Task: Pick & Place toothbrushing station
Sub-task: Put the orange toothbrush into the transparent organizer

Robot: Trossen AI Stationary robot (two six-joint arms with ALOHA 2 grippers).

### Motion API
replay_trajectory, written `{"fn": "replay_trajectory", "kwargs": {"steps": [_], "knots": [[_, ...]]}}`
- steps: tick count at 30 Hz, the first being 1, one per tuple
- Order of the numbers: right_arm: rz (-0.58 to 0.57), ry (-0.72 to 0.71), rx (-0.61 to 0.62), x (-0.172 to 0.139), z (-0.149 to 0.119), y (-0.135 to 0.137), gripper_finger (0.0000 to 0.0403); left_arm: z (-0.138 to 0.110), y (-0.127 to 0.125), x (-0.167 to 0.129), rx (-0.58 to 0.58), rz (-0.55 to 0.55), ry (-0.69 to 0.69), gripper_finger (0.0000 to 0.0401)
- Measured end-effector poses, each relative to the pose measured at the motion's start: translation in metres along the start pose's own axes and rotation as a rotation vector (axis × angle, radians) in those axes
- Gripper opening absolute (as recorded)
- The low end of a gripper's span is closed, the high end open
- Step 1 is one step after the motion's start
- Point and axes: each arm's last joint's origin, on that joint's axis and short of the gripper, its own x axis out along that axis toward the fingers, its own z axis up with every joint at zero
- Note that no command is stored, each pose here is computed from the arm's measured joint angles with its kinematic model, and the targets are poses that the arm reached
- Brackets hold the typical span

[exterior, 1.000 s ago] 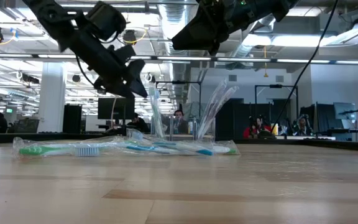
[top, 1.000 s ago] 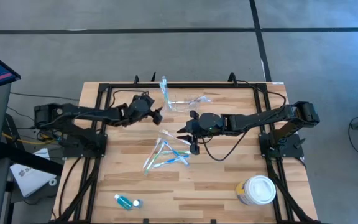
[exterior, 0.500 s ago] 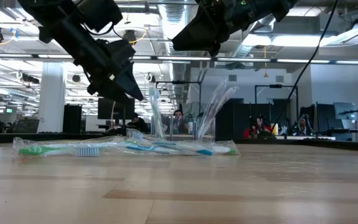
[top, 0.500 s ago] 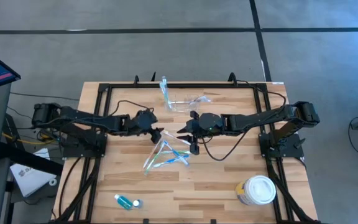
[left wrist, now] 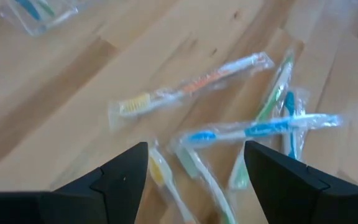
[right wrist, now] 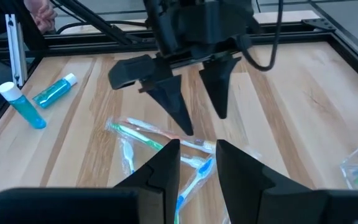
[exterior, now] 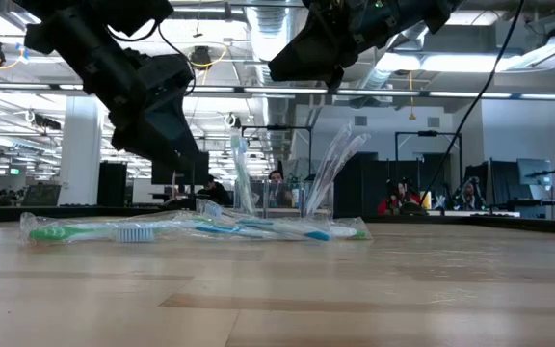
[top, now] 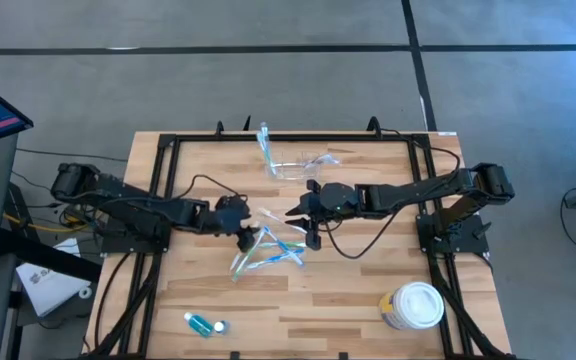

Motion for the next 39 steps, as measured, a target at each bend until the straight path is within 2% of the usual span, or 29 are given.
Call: {"fn": "replay_trajectory", "kwargs": {"steps": [10, 21, 39], "knots": [[0.000, 0.000, 0.000, 0.000, 0.000, 0.000, 0.0095, -0.011, -0.004, -0.004, -0.038, 0.015, 0.047, 0.0259], [0.000, 0.007, 0.000, 0.000, -0.001, 0.000, 0.0095, -0.029, -0.006, 0.014, -0.070, 0.090, 0.129, 0.0259], [0.005, 0.009, -0.003, 0.000, -0.001, 0.002, 0.0095, -0.037, -0.005, 0.028, -0.074, 0.139, 0.146, 0.0259]]}}
